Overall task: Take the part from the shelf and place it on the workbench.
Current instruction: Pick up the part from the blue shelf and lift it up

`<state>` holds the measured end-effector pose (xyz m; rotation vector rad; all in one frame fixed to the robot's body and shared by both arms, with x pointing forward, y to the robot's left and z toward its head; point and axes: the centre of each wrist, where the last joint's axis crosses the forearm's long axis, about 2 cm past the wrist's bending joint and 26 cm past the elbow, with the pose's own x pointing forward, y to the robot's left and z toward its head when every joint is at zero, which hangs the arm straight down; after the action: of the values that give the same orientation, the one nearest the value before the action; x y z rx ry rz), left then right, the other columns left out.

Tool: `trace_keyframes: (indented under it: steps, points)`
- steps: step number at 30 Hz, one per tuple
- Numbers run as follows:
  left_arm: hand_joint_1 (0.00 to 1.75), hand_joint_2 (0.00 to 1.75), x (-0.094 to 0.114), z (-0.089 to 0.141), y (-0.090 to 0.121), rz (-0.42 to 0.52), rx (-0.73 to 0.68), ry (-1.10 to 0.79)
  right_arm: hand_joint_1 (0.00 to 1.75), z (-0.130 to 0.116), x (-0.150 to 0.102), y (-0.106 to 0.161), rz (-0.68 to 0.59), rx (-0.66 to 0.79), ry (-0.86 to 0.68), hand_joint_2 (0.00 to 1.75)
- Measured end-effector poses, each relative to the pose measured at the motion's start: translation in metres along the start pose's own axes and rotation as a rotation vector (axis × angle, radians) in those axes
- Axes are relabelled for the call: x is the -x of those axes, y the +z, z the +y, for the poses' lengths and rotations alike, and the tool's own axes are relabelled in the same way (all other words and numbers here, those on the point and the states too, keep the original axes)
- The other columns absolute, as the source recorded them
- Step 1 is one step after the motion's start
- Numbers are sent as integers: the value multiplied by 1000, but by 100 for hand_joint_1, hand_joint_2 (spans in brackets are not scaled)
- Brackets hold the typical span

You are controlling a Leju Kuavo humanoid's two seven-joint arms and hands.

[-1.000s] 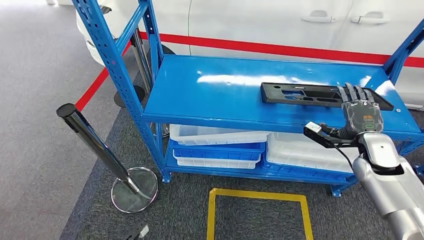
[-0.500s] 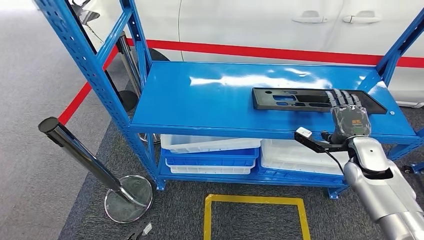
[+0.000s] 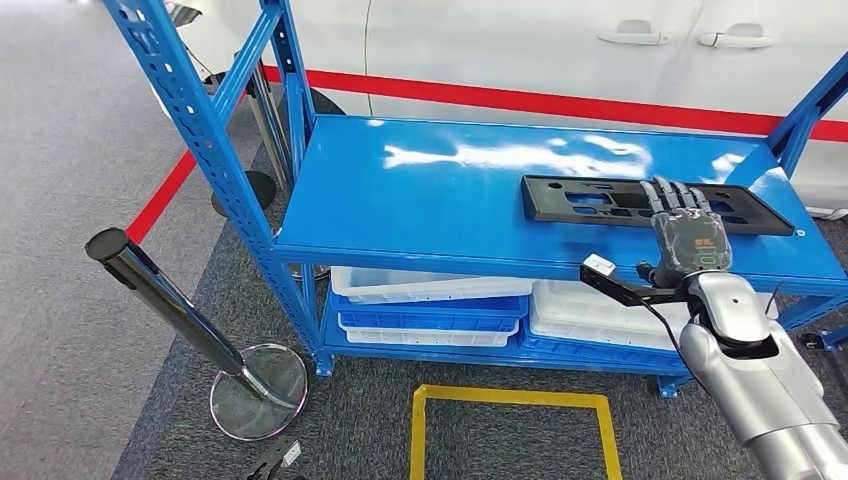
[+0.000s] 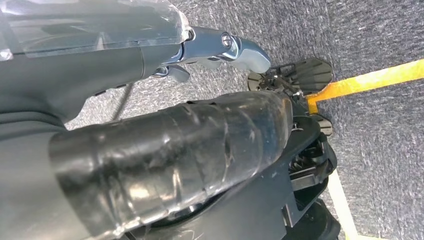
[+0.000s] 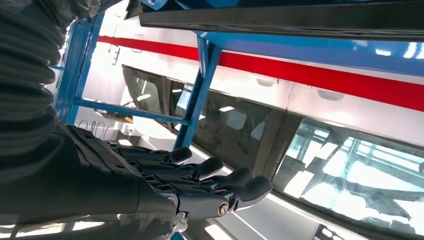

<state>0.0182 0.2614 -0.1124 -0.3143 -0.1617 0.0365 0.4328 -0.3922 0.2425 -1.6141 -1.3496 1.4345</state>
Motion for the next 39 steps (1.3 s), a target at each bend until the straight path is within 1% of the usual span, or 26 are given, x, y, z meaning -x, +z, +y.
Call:
trace_keyframes:
  steps: [25,30,39]
  points:
    - [0,0,-2,-1,0,6,4,-9,0,3,-13,0,-16,-14,-27,175]
    - [0,0,-3,-2,-1,4,6,-12,0,9,-16,4,-19,-35,-32,175]
    - [0,0,-3,-3,-1,1,10,-16,0,11,-19,4,-23,-41,-37,175]
